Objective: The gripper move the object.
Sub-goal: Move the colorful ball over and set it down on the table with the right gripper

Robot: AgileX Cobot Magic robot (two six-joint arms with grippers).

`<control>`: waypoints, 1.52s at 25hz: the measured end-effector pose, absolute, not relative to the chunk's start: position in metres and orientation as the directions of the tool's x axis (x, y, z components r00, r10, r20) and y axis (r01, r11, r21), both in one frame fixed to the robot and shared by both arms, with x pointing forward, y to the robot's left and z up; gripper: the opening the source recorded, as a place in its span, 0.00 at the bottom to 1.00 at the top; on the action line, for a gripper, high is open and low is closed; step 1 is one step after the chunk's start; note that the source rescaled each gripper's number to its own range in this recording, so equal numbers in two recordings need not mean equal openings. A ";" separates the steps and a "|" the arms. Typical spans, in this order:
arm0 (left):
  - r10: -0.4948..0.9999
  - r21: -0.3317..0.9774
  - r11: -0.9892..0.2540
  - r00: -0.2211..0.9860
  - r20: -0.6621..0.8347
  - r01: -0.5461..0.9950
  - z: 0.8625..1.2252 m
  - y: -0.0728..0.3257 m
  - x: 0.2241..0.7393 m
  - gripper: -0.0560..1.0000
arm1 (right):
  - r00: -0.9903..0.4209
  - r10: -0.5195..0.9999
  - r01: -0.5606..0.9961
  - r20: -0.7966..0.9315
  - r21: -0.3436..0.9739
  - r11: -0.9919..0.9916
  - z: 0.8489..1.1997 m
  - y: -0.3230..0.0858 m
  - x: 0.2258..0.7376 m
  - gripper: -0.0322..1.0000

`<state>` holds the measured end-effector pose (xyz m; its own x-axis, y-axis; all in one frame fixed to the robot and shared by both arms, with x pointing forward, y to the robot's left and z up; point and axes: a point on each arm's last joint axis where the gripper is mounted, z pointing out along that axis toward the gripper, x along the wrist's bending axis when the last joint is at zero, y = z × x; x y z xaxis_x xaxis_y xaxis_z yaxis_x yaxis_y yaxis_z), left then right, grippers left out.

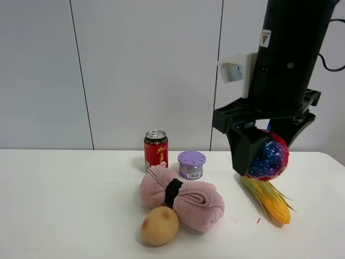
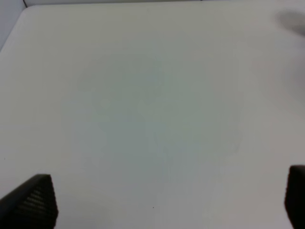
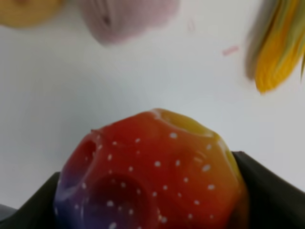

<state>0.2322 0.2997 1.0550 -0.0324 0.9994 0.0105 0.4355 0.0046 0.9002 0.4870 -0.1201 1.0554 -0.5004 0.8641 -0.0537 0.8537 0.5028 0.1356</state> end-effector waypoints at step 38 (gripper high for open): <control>0.999 0.900 0.004 -0.033 0.011 0.436 1.055 0.300 0.232 1.00 | -0.445 0.892 0.843 -0.074 0.301 0.445 0.905 -0.167 0.495 0.03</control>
